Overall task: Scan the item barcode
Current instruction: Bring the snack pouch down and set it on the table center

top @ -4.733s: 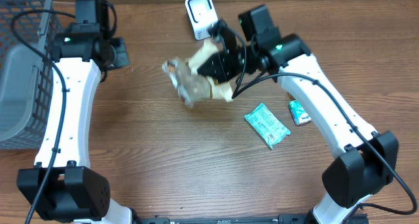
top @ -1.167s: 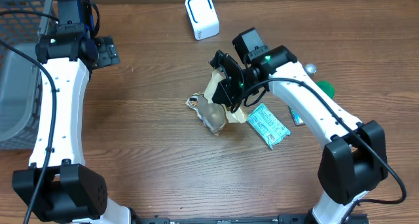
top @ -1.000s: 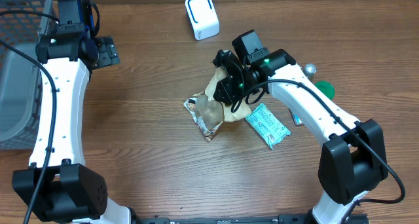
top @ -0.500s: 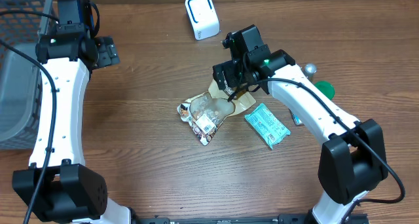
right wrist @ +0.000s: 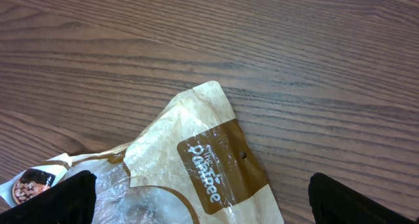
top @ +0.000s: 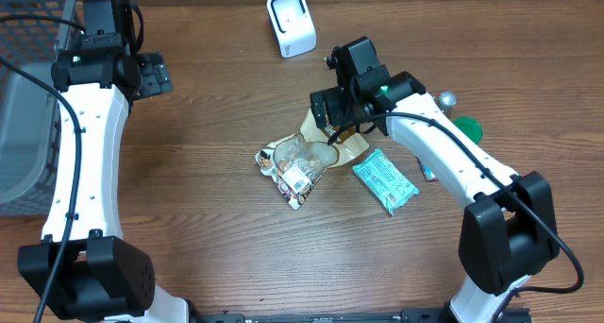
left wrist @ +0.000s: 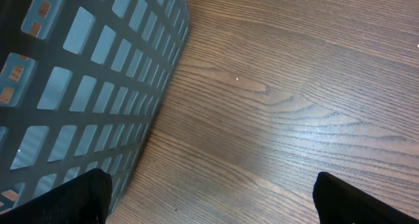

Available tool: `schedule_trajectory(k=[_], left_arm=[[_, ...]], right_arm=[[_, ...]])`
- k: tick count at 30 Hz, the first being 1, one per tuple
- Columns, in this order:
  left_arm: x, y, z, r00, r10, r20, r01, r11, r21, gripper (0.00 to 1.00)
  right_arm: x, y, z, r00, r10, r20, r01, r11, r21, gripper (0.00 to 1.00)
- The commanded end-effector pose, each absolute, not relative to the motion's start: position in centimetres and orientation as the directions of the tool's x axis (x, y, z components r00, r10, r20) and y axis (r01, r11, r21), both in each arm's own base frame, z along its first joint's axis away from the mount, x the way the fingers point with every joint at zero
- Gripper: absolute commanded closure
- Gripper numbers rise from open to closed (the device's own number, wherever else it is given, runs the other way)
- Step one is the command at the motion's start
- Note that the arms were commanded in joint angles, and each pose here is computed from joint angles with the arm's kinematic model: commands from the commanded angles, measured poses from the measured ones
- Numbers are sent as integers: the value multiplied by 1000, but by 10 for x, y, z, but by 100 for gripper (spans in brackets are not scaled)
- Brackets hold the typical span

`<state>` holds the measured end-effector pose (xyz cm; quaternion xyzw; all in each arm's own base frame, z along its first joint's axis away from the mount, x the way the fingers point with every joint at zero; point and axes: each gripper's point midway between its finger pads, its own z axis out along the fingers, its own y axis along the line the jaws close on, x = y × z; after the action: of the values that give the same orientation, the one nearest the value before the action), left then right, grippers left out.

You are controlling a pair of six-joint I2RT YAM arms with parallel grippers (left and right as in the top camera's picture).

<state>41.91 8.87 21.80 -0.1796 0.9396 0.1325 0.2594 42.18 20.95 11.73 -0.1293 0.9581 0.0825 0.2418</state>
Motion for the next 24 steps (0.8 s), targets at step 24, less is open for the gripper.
schedule_trajectory(k=[24], left_arm=[[422, 90, 221, -796, -265, -544, -411, 897, 164, 1]], right_arm=[[419, 203, 159, -812, -177, -556, -278, 955, 103, 0]])
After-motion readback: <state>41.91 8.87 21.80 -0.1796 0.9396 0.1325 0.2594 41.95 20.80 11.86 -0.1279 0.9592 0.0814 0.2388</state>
